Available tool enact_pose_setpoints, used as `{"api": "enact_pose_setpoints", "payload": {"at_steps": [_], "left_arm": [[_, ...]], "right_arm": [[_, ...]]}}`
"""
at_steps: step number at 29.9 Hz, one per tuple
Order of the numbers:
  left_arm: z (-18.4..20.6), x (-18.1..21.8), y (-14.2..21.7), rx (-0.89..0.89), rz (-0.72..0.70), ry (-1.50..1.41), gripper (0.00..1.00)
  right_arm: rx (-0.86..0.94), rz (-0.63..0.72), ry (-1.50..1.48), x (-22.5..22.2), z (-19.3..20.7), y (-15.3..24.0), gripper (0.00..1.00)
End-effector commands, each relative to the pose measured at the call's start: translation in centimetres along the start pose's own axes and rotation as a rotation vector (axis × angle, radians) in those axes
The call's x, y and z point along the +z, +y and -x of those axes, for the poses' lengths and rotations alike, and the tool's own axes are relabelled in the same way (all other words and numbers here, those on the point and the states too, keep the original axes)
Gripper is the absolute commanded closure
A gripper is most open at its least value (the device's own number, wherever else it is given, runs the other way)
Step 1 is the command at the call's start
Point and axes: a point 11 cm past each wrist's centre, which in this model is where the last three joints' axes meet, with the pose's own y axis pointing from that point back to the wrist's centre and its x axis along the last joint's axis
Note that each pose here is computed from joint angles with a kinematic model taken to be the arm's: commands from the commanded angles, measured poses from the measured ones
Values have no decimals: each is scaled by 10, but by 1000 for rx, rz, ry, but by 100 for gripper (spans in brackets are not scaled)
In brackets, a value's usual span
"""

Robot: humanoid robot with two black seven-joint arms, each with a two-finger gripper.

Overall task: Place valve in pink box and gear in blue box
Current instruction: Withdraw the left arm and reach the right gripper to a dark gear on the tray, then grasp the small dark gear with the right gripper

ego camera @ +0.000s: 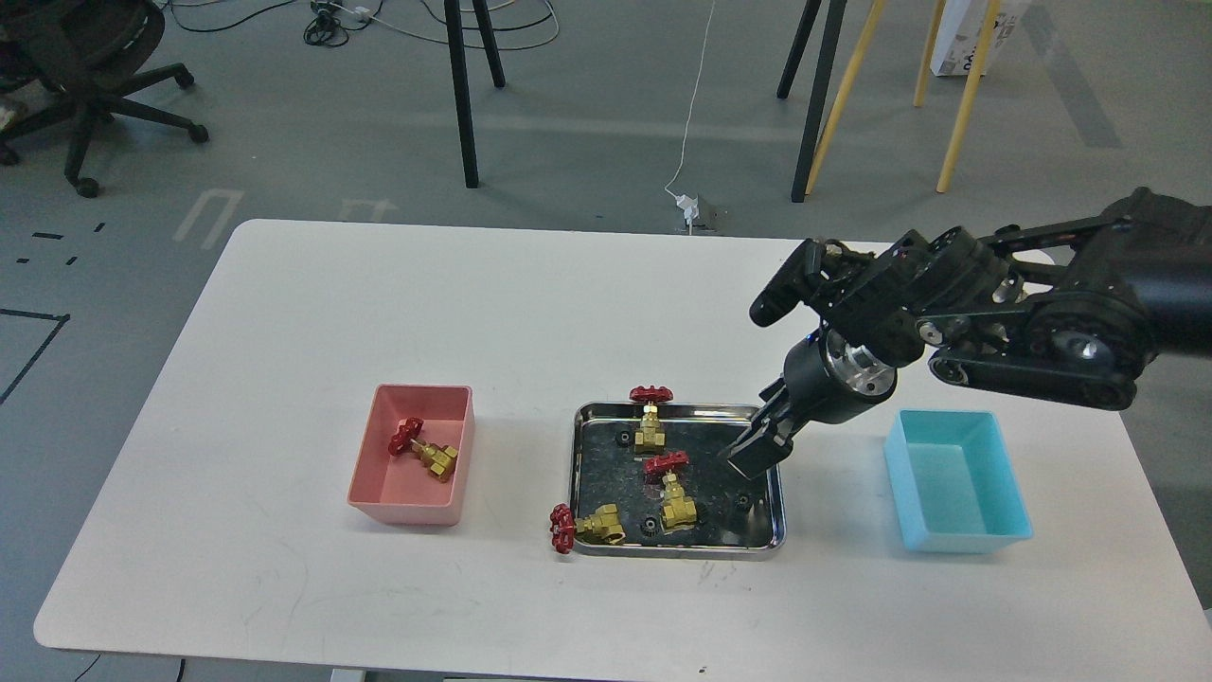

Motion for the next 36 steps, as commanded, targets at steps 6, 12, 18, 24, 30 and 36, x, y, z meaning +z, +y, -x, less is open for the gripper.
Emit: {"api": "enact_pose_setpoints", "payload": {"at_steps": [6,12,18,24,30,36], "left_arm": [[1,-9,0,-9,-47,-39,1],[80,-55,5,-273,-154,-222,1],[113,-62,3,-323,-154,-221,1],[114,-54,-2,-315,-135,-222,1],[114,-51,-4,-312,-129,-223,1],[112,-50,-4,-311,-128,-226,1]], "right_arm": [[-135,21,95,-13,7,-52,4],[-159,23,104,-19,8,-76,4],[-187,35,110,-20,14,-93,5],[-190,42,109,-18,15,-94,10],[-200,74,78,-4,25,-98,17],[-202,86,80,-2,25,-99,23]]}}
